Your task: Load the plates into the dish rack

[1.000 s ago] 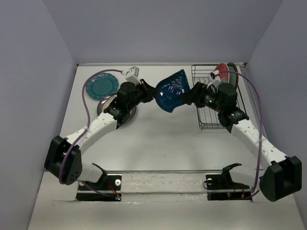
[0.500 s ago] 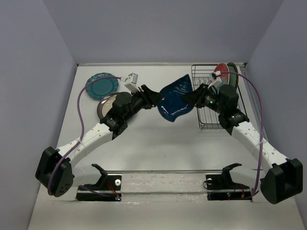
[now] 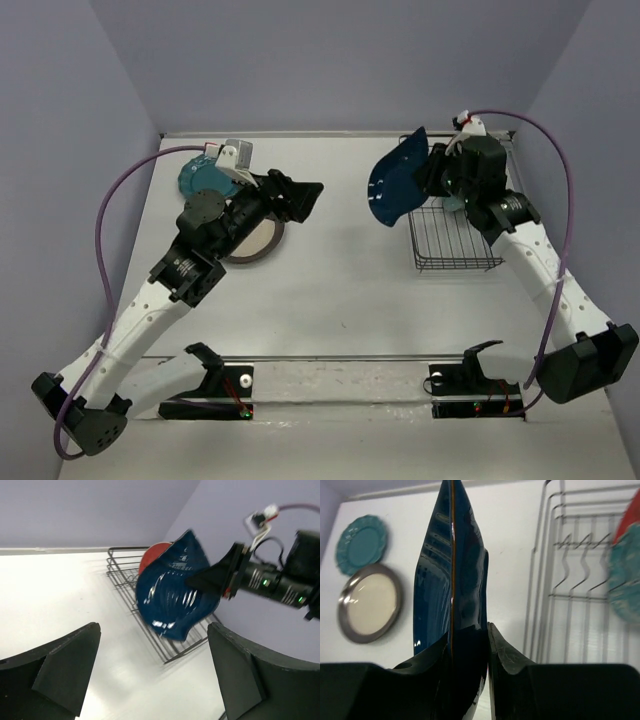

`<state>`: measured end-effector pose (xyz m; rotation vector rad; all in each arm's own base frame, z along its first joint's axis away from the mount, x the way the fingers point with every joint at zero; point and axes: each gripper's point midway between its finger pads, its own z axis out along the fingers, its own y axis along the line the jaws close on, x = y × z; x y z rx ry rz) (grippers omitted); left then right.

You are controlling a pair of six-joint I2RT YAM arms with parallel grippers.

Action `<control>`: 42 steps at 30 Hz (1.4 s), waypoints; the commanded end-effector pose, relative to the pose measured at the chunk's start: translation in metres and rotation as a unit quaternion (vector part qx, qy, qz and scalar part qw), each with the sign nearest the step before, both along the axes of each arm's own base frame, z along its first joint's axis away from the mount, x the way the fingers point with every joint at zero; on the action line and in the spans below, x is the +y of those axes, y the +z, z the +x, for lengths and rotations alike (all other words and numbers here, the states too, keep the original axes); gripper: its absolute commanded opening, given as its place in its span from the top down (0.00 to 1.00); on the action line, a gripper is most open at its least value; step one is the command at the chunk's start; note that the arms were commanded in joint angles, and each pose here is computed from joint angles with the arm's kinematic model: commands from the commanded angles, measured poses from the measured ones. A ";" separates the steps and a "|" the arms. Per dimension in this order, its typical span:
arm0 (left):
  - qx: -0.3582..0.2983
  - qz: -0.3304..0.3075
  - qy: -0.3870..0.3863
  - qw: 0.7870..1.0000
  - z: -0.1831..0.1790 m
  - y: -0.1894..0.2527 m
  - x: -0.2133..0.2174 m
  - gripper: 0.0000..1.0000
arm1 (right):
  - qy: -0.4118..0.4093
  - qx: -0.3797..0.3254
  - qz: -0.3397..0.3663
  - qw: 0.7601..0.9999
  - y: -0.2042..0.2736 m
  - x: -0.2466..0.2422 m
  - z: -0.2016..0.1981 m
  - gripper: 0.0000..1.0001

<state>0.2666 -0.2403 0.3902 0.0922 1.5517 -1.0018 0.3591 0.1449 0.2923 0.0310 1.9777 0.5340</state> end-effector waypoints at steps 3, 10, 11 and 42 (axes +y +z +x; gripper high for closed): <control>-0.035 0.135 0.059 0.988 -0.013 0.004 0.046 0.01 | -0.161 -0.065 -0.164 0.971 0.069 -0.077 0.041 0.93; -0.060 0.130 0.085 0.986 -0.016 0.005 0.059 0.01 | -0.286 -0.036 -0.321 0.902 0.076 -0.135 0.067 0.93; -0.060 0.130 0.086 0.986 -0.015 0.003 0.059 0.01 | -0.291 -0.036 -0.332 0.897 0.079 -0.138 0.070 0.93; -0.039 0.157 0.069 0.984 -0.006 -0.038 0.047 0.01 | -0.216 0.015 -0.483 0.848 0.005 -0.159 0.178 0.93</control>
